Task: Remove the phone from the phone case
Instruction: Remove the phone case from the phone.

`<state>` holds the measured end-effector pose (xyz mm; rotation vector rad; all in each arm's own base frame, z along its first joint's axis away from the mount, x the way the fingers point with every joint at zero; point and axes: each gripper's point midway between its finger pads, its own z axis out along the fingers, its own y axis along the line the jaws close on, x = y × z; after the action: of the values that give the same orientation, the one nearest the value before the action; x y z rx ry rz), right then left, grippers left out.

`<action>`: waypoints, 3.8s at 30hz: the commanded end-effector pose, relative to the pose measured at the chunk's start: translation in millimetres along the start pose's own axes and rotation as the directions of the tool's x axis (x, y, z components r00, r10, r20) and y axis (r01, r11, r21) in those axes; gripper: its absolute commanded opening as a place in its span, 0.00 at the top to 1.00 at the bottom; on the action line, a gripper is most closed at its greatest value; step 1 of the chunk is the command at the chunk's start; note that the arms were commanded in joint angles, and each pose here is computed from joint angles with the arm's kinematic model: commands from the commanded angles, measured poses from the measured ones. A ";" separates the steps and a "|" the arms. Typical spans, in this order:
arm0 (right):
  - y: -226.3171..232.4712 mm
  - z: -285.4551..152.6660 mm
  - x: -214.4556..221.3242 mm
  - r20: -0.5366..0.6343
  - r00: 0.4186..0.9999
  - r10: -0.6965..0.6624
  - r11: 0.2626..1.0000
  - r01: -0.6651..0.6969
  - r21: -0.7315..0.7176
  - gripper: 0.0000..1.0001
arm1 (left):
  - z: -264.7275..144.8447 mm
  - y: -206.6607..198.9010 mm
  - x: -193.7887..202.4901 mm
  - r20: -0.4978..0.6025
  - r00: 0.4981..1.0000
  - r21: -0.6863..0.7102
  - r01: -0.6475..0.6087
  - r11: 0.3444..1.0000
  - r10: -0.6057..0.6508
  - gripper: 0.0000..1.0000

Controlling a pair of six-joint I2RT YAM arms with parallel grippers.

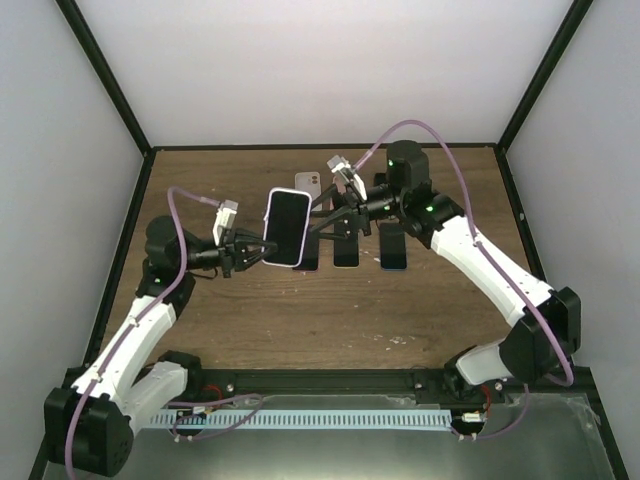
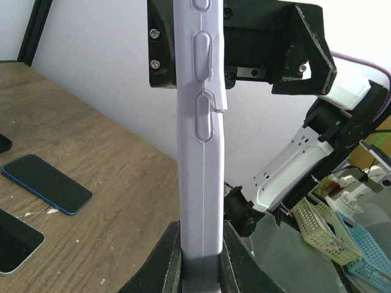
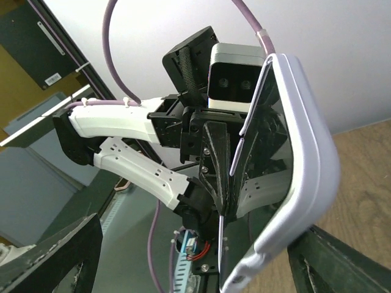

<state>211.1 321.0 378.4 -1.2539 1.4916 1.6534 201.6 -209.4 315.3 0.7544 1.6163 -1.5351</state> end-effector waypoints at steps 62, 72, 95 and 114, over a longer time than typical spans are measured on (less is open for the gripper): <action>17.8 -11.8 -20.4 0.003 1.000 0.027 0.996 -0.026 -0.088 0.99 | -0.2 -0.9 34.6 -0.173 0.979 -0.057 -0.119 0.991 0.108 0.45; 38.8 -15.5 -16.1 -0.020 1.000 0.023 0.984 -0.026 -0.176 0.99 | -8.2 36.9 30.1 -0.151 0.987 -0.203 -0.090 0.975 0.060 0.58; 58.5 -22.7 -27.0 -0.029 0.999 -0.025 0.974 0.018 -0.226 0.99 | -18.1 85.4 39.8 -0.157 0.987 -0.347 -0.024 0.937 -0.033 0.57; 16.4 -29.3 -28.5 0.019 0.999 0.033 0.995 -0.031 -0.095 0.99 | 0.4 -34.6 23.4 -0.140 0.985 0.062 -0.095 0.994 0.103 0.46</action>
<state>218.1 296.4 397.2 -1.2405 1.4994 1.8050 163.5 -213.2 304.1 0.9625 1.6439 -1.4748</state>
